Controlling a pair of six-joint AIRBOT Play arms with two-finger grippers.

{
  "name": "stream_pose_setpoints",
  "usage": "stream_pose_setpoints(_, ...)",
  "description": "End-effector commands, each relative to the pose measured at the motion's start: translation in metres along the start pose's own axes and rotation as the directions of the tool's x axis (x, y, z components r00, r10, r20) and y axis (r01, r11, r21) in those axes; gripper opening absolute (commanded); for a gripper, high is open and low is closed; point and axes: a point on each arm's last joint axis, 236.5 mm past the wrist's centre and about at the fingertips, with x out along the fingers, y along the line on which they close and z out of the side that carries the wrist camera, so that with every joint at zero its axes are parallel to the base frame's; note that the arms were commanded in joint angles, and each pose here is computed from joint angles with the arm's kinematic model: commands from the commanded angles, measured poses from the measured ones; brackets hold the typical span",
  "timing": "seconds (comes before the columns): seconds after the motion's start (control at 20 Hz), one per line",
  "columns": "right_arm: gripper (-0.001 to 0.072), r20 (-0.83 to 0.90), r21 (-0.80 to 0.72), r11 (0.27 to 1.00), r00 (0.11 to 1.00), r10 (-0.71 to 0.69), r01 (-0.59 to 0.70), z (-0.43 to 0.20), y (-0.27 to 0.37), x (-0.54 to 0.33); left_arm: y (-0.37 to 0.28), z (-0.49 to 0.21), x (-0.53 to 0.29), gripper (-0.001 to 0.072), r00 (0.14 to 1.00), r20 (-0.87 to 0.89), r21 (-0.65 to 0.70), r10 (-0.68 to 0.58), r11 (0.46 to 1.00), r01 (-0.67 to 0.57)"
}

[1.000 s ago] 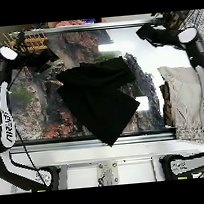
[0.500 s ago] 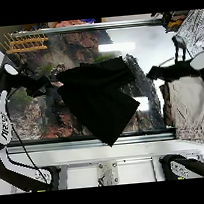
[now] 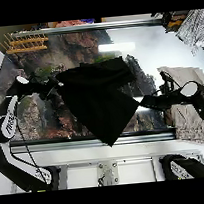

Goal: Fold the clothes and pants, and hang the long-sleeved shirts on hangers.

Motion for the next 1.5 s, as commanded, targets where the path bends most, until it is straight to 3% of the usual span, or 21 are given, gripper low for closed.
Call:
stream_pose_setpoints(0.0, 0.0576, -0.029, 0.008, 1.0, 0.999, 0.026, -0.026, -0.011, 0.007, 0.006, -0.018, 0.0, 0.022, 0.0672, 0.999, -0.025, 0.014, -0.04, 0.999, 0.04)
stream_pose_setpoints(0.1, 0.0576, -0.031, 0.012, 1.0, 0.999, 0.027, -0.027, -0.012, 0.008, 0.006, -0.027, -0.001, 0.03, 0.0672, 0.999, -0.031, 0.035, -0.045, 0.998, 0.046)
stream_pose_setpoints(0.15, 0.0576, -0.034, 0.039, 0.999, 0.999, 0.023, -0.022, -0.013, 0.007, 0.007, -0.031, -0.001, 0.033, 0.0595, 0.998, -0.034, 0.044, -0.045, 0.998, 0.047)
stream_pose_setpoints(0.25, 0.0576, -0.039, 0.111, 0.994, 0.999, -0.007, 0.012, -0.011, -0.002, 0.012, -0.034, -0.004, 0.033, 0.0017, 0.998, -0.043, 0.05, -0.047, 0.998, 0.049)
stream_pose_setpoints(0.35, 0.0576, -0.025, 0.169, 0.985, 0.999, -0.032, 0.036, -0.002, -0.012, 0.023, -0.03, -0.007, 0.024, 0.0018, 0.998, -0.061, 0.061, -0.033, 0.997, 0.037)
stream_pose_setpoints(0.55, 0.0576, -0.074, 0.23, 0.97, 0.995, -0.064, 0.079, 0.001, -0.034, 0.062, -0.003, -0.021, -0.016, 0.0018, 0.991, -0.045, 0.19, 0.129, 0.975, -0.118)
stream_pose_setpoints(0.85, 0.0572, -0.069, 0.207, 0.977, 0.997, -0.032, 0.045, 0.006, -0.017, 0.12, 0.026, -0.095, -0.051, 0.0018, 0.983, -0.068, 0.233, 0.171, 0.961, -0.151)
stream_pose_setpoints(0.9, 0.0419, -0.038, 0.181, 0.983, 0.999, -0.023, 0.03, 0.015, -0.01, 0.121, 0.028, -0.104, -0.056, 0.0018, 0.983, -0.069, 0.236, 0.172, 0.96, -0.151)
stream_pose_setpoints(0.95, 0.0168, -0.002, 0.145, 0.989, 1.0, -0.018, 0.018, 0.028, -0.004, 0.118, 0.029, -0.113, -0.062, 0.0018, 0.983, -0.066, 0.237, 0.17, 0.96, -0.15)
stream_pose_setpoints(1.0, 0.0026, 0.044, 0.108, 0.994, 0.999, -0.008, 0.003, 0.046, 0.003, 0.111, 0.029, -0.12, -0.068, 0.0018, 0.984, -0.059, 0.239, 0.166, 0.96, -0.147)
stream_pose_setpoints(1.05, 0.0011, 0.1, 0.081, 0.997, 0.995, 0.001, -0.009, 0.069, 0.01, 0.101, 0.029, -0.127, -0.073, 0.0018, 0.986, -0.054, 0.241, 0.159, 0.96, -0.142)
stream_pose_setpoints(1.35, 0.0011, 0.383, -0.066, 0.997, 0.924, -0.002, 0.03, 0.216, 0.049, 0.015, 0.002, -0.184, -0.084, 0.0018, 0.99, -0.058, 0.361, 0.131, 0.927, -0.102)
stream_pose_setpoints(1.4, 0.0037, 0.397, -0.086, 0.996, 0.918, 0.008, 0.028, 0.228, 0.056, 0.006, -0.005, -0.192, -0.082, 0.0018, 0.99, -0.057, 0.39, 0.125, 0.916, -0.093)
stream_pose_setpoints(1.45, 0.022, 0.399, -0.1, 0.995, 0.917, 0.018, 0.024, 0.233, 0.062, -0.001, -0.01, -0.198, -0.079, 0.0018, 0.992, -0.052, 0.412, 0.118, 0.907, -0.086)
